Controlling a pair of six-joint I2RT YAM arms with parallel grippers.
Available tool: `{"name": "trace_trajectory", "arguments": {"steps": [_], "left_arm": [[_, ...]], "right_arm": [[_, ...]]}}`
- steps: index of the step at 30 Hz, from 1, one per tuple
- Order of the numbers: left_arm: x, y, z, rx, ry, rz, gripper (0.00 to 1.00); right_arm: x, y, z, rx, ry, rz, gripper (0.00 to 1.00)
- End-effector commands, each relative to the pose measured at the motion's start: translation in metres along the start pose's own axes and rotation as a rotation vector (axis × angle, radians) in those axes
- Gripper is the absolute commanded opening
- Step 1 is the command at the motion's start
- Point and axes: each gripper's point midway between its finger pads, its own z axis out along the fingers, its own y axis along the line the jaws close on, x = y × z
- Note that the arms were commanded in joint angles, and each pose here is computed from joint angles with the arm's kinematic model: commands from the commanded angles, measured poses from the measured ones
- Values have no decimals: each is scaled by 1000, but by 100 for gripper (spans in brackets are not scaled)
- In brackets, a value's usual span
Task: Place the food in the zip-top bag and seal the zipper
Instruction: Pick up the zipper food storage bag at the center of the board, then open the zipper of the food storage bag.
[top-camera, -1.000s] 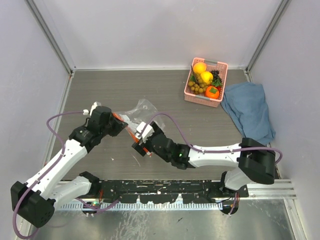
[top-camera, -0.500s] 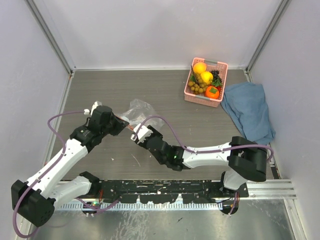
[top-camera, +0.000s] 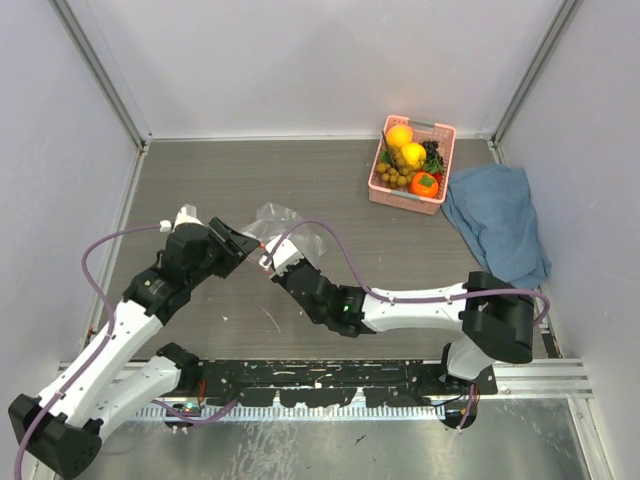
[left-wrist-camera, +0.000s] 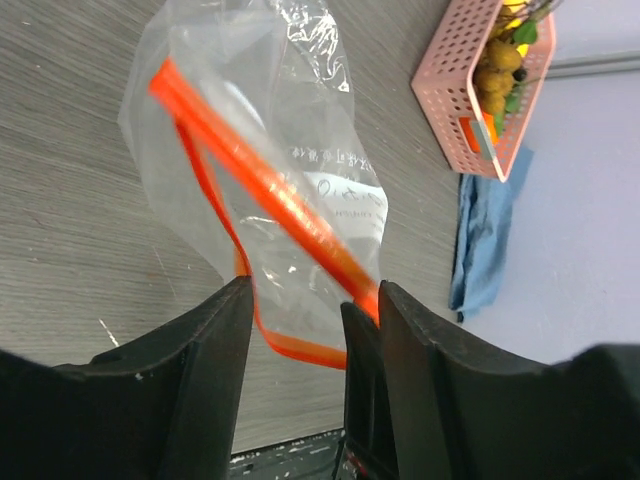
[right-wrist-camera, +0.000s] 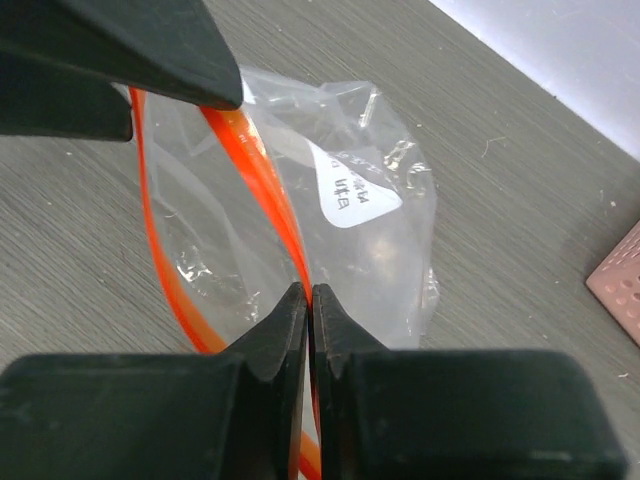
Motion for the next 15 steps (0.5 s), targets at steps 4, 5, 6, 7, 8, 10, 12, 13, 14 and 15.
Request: {"name": "trace_trajectory", "arguments": {"steps": [4, 5, 6, 7, 8, 10, 12, 13, 14, 15], "left_arm": [[4, -9, -25, 122, -3, 4, 57], [5, -8, -28, 130, 0, -10, 57], [7, -7, -30, 137, 3, -23, 57], [8, -6, -32, 145, 3, -33, 58], [9, -4, -33, 149, 4, -38, 58], [11, 3, -33, 139, 2, -47, 59], [15, 11, -29, 124, 9, -61, 59], [17, 13, -26, 117, 16, -73, 59], [20, 15, -23, 113, 23, -84, 59], [22, 18, -19, 102, 32, -95, 59]], "right_arm": [[-40, -9, -3, 41, -35, 215, 8], [-40, -9, -3, 46, -29, 227, 8], [-41, -9, -3, 47, -27, 240, 8], [-40, -10, -3, 49, -24, 251, 8], [-41, -10, -4, 50, -24, 264, 8], [-41, -11, -5, 51, -25, 294, 8], [-43, -11, -6, 52, -29, 324, 8], [-43, -12, -6, 53, -29, 338, 8], [-43, -12, -6, 54, -30, 349, 8], [-43, -12, -6, 53, -29, 357, 8]]}}
